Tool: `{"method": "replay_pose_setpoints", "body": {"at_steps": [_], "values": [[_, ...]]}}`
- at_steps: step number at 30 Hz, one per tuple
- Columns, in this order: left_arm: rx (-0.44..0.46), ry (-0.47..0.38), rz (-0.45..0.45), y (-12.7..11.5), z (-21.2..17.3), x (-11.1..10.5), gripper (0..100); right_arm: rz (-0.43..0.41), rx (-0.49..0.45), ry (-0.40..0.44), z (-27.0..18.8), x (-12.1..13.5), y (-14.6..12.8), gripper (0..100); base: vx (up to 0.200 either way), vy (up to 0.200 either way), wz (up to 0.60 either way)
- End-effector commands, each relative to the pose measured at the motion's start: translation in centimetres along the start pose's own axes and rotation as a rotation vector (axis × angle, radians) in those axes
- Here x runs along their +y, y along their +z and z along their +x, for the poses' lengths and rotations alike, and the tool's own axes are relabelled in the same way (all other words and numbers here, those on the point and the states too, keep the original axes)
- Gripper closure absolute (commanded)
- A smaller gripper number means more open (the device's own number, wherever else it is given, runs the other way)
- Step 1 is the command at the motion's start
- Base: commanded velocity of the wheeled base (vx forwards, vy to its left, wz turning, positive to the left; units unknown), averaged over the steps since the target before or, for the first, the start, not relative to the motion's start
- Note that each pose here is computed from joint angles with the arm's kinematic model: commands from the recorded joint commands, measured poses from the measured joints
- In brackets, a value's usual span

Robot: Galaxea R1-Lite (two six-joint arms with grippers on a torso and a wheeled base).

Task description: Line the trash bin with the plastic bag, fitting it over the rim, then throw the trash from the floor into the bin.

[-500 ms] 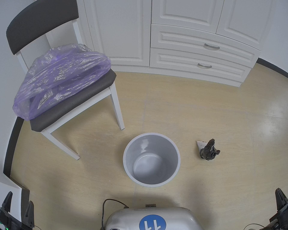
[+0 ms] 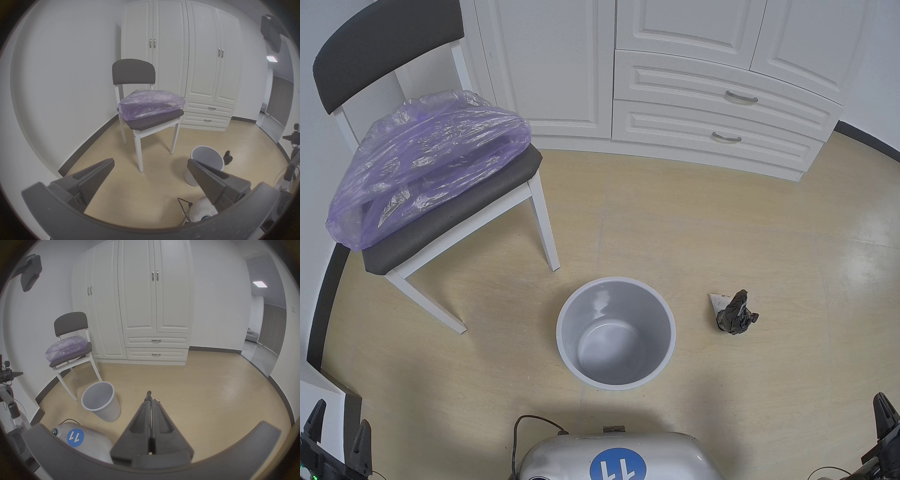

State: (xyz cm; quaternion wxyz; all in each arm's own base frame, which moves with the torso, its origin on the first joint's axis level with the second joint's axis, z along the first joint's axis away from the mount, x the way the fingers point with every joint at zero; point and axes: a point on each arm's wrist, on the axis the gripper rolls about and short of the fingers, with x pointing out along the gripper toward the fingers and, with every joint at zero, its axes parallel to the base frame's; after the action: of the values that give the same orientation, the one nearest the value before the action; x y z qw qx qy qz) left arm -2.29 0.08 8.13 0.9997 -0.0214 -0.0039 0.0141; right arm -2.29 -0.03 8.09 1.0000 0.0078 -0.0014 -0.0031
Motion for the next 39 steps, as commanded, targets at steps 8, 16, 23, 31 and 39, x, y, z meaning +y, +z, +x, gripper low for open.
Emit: {"method": "replay_pose_setpoints", "body": {"at_steps": [8,16,23,31,39], "values": [[0.002,0.004,-0.012,-0.5,0.0,0.0,0,0.003,0.0,-0.001,0.0,0.0,-0.5,100,0.0,0.0,0.0],[-0.001,0.002,-0.014,-0.5,0.0,0.0,0,0.0,0.003,0.0,0.0,0.0,-0.5,100,0.0,0.0,0.0],[0.0,-0.047,0.08,-0.5,0.0,-0.1,0,-0.075,0.001,0.022,0.0,0.1,-0.5,100,0.0,0.0,0.0],[-0.007,-0.061,0.092,-0.4,0.0,-0.1,0,-0.077,-0.004,0.029,0.0,0.1,-0.5,100,0.0,0.0,0.0],[-0.02,0.012,-0.027,-0.3,0.0,0.0,0,0.155,-0.197,0.052,-1.9,0.1,5.6,100,0.0,0.0,0.0]]}}
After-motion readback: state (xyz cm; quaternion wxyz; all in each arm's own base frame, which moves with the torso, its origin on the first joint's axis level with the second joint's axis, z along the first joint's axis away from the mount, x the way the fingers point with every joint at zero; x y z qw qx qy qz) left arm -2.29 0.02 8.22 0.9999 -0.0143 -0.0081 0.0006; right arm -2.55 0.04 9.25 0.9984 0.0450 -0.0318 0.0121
